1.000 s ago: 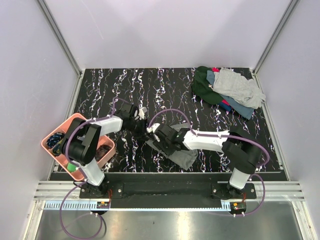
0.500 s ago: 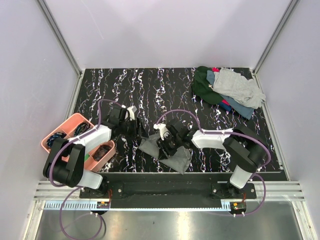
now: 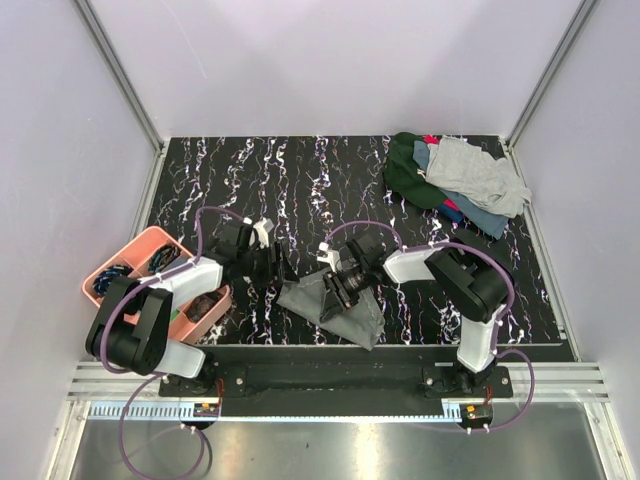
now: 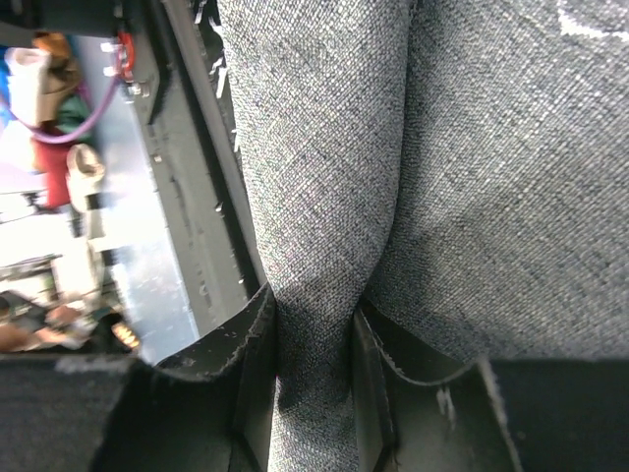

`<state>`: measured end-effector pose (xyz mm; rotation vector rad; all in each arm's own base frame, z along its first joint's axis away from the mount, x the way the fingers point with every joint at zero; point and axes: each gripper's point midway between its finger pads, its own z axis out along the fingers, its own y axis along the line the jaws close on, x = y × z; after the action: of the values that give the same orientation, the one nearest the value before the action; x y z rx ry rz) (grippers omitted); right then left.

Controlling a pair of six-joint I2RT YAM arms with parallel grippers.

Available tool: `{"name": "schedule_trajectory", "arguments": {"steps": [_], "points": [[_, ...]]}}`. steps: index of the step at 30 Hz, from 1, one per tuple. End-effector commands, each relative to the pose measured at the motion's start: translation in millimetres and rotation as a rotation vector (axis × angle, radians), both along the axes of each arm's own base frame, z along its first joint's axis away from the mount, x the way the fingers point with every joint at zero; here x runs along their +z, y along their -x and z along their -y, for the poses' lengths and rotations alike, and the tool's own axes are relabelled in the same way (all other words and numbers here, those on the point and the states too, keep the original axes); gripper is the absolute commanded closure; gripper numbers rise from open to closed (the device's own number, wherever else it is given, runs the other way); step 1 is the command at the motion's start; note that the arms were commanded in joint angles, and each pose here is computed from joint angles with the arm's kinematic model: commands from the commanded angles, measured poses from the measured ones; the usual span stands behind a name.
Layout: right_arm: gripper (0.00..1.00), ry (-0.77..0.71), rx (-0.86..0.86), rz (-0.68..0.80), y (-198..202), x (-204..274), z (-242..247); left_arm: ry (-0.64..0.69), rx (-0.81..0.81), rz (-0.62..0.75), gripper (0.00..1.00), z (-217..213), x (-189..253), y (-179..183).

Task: Fold the napkin, place the utensils inside, and roll it up
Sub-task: Roll the napkin with the utensil

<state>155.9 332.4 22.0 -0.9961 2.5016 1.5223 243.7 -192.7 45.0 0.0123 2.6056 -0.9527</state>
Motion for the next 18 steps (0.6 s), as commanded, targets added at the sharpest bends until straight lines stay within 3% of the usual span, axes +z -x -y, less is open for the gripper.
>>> {"name": "schedule_trajectory", "arguments": {"steps": [1, 9, 18], "points": [[0.64, 0.005, 0.016, -0.114, 5, -10, 7, 0.071, -0.043, 0.017, 0.32, 11, 3, 2], [0.64, 0.004, 0.000, -0.159, -6, -20, 9, 0.061, -0.080, -0.082, 0.41, 20, -20, 17], [0.61, 0.019, -0.021, -0.117, -19, -16, 7, 0.049, -0.112, -0.138, 0.91, 24, -28, 29]]}}
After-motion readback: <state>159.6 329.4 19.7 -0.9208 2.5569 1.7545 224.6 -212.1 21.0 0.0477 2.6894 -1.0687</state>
